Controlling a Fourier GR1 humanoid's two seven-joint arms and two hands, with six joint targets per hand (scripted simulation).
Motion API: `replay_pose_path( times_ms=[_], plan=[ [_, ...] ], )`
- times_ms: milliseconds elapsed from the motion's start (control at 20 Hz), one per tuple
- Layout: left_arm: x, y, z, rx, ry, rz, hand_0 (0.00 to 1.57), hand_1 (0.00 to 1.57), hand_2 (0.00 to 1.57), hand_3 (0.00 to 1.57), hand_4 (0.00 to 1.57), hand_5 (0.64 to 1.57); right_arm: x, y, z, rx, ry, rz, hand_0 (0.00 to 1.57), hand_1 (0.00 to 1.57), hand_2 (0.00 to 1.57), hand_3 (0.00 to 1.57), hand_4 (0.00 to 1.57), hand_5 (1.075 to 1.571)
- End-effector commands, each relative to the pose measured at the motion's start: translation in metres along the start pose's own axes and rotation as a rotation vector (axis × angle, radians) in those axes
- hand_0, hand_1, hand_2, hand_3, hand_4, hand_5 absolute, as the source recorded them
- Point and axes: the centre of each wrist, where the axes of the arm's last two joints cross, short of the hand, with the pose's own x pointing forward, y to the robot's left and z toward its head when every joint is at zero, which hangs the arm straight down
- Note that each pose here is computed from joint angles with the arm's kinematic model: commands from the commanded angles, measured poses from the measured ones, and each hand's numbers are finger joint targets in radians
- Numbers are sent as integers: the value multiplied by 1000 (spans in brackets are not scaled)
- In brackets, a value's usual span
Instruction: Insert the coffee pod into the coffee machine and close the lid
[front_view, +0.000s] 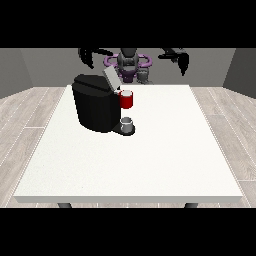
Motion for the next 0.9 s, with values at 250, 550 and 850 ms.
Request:
replay_pose_path(
  times_ms=[250,550,850],
  plan=[
    [26,9,13,27,-34,-26,0,0,0,0,0,1571,-4,25,-25,34,-30,-13,0,0,0,0,0,1571],
    [30,15,19,88,-76,-47,0,0,0,0,0,1571,8,27,-40,98,-28,1,0,0,0,0,0,1571],
    [19,50,38,116,-83,-40,0,0,0,0,0,1571,16,41,-46,123,-35,47,0,0,0,0,0,1571]
  ],
)
